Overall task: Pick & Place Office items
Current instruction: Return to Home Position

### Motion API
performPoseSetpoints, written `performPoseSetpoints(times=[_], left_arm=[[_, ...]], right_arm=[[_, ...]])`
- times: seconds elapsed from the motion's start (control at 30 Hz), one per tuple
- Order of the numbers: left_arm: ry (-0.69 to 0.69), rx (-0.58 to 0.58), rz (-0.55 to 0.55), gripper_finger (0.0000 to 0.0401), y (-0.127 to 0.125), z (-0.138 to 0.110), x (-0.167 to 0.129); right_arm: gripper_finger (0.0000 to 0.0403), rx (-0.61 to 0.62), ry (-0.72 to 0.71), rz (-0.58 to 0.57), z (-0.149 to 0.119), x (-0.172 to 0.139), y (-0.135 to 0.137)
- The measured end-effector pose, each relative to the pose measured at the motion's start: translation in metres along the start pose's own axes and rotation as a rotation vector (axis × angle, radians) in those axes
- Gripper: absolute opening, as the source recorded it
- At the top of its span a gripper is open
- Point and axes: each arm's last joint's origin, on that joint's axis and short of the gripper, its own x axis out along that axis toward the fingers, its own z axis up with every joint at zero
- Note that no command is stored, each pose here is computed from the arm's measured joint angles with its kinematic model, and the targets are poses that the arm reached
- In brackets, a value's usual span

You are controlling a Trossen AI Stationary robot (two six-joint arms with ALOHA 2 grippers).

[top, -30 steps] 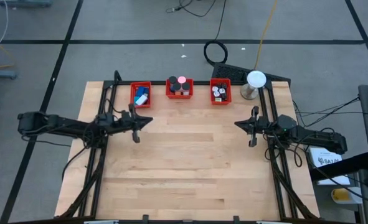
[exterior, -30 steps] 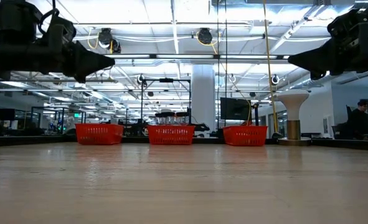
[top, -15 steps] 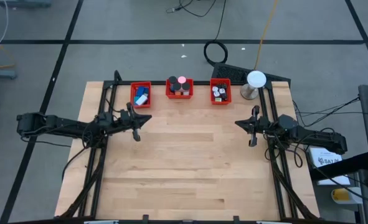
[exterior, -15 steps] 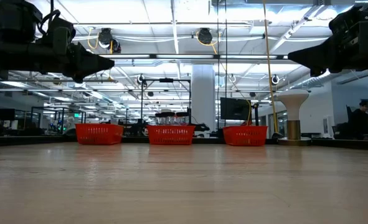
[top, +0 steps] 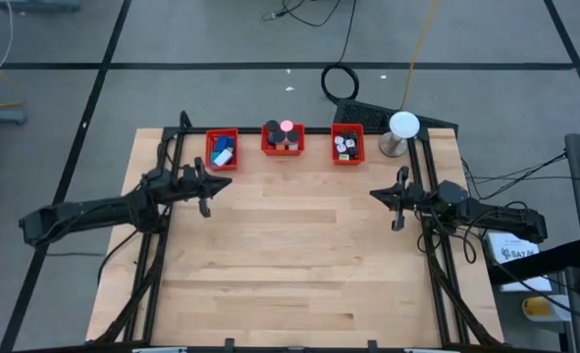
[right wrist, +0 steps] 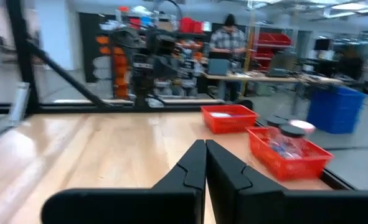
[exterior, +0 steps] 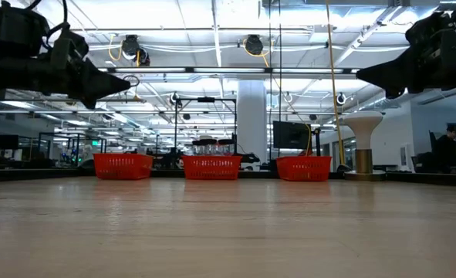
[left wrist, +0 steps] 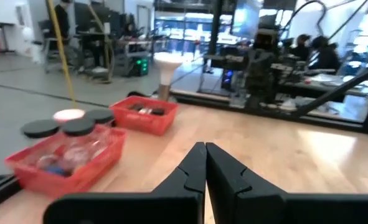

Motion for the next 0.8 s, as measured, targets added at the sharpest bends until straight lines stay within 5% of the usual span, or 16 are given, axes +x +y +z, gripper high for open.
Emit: performPoseSetpoints(times=[0.13,0.57,0.8], left_arm=[[0.005,0.009,0.016,0.0003,0.0,0.001,-0.009],[-0.01,0.006,0.094,0.0005,-0.003,0.002,-0.028],[-0.075,0.01,0.109,0.001,-0.004,0.007,-0.035]], right_arm=[[0.0,0.003,0.018,-0.06,-0.002,0.0,-0.002],[0.0,-0.019,0.105,0.018,0.004,-0.004,0.0],[0.0,-0.007,-0.039,0.006,0.004,0.0,-0.006]])
